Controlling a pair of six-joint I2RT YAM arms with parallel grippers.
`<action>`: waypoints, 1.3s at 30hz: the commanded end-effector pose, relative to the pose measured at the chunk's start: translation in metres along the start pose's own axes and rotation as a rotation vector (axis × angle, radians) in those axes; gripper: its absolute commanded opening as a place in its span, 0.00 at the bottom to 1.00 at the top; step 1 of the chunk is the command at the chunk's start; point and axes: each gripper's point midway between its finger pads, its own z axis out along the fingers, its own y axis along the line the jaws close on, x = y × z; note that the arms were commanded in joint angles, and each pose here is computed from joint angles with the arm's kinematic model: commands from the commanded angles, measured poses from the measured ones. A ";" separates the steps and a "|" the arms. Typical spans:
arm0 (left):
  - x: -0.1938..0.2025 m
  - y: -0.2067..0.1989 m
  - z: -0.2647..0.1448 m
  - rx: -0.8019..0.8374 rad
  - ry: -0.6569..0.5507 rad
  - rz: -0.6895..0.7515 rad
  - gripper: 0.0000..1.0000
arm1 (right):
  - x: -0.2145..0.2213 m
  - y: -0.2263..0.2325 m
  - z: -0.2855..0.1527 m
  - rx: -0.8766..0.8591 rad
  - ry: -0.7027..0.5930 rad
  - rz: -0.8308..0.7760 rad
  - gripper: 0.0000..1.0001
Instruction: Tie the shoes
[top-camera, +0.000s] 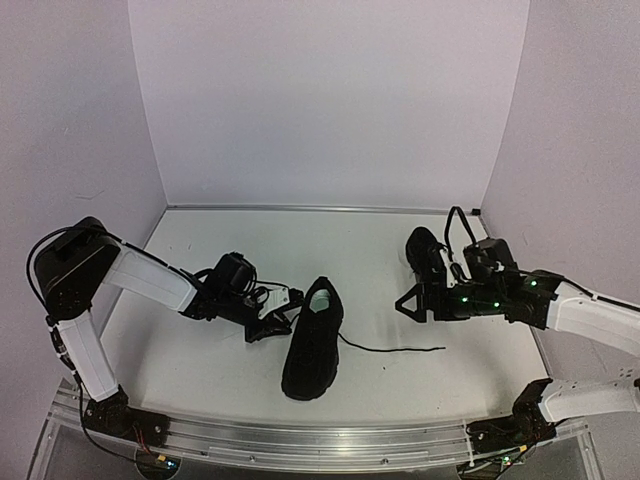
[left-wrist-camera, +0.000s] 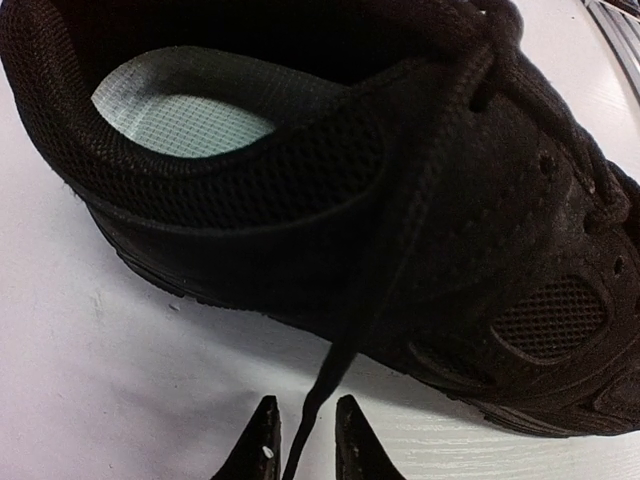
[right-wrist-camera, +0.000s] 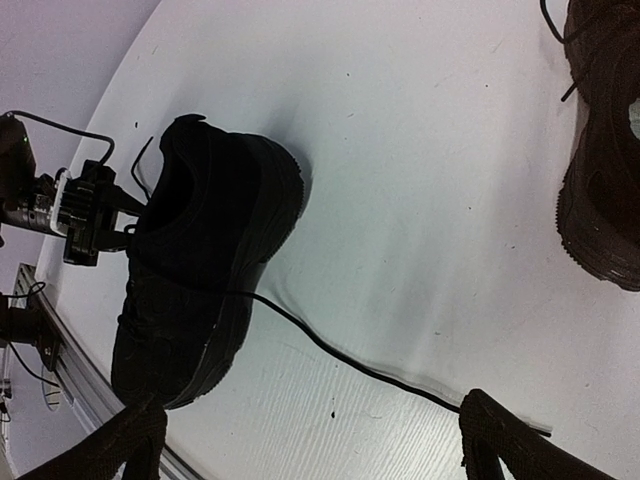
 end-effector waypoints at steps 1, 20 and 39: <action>-0.026 0.012 -0.001 -0.030 -0.074 0.022 0.13 | 0.000 -0.005 0.005 0.022 -0.005 0.012 0.98; -0.116 0.003 -0.085 -0.100 -0.325 -0.006 0.00 | 0.037 -0.051 0.037 0.241 0.172 0.115 0.87; -0.123 -0.010 -0.062 -0.048 -0.328 0.012 0.00 | 0.070 -0.079 0.032 0.437 0.388 0.041 0.65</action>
